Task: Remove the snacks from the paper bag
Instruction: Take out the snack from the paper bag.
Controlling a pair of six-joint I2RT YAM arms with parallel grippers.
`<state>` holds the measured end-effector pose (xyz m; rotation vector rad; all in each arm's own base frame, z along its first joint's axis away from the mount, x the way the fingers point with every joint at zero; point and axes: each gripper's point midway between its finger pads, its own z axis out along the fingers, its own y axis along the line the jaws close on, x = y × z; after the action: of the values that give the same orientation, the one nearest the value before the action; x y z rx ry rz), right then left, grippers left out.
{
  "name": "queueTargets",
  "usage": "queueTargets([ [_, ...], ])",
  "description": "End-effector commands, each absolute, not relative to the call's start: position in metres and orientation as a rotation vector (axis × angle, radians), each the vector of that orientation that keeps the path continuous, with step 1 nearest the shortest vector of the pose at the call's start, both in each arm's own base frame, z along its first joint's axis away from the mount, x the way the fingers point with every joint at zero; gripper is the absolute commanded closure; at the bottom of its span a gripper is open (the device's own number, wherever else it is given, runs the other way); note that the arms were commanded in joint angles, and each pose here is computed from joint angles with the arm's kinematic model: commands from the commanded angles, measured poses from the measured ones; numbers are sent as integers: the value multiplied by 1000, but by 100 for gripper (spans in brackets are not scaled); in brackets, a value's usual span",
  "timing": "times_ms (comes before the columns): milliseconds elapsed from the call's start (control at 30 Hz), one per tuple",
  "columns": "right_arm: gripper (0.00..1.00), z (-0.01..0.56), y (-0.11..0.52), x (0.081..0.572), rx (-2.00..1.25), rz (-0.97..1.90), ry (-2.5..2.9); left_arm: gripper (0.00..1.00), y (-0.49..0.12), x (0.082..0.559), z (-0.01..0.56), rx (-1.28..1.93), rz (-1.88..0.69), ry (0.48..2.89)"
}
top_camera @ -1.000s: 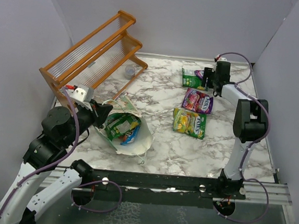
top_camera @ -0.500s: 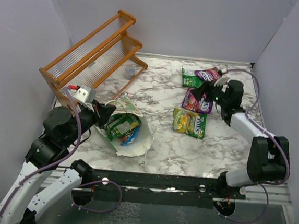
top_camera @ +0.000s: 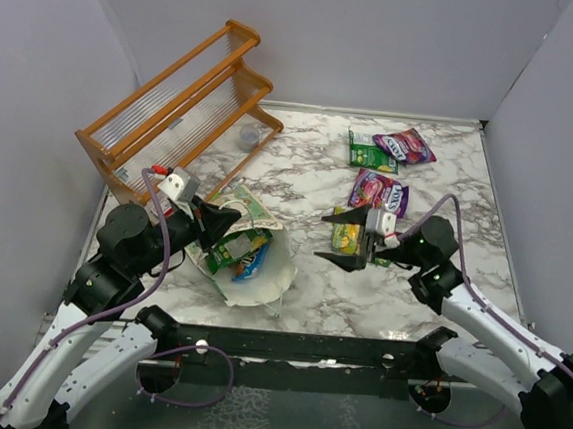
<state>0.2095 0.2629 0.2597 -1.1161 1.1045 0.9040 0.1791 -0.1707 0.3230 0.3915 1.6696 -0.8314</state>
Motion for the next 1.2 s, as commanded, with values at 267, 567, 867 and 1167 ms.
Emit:
queueTargets([
  [267,46,201,376,116,-1719,666,737,100,-172,178,332,387,-851,1643],
  [567,51,157,418,141,-1867,513,863,100,-169,178,332,368,-840,1649],
  [867,50,130,429,160,-1906,437,955,100,-168,179,330,367,-833,1654],
  [1167,54,106,437,155,-1946,442,995,100,-168,180,329,365,-826,1653],
])
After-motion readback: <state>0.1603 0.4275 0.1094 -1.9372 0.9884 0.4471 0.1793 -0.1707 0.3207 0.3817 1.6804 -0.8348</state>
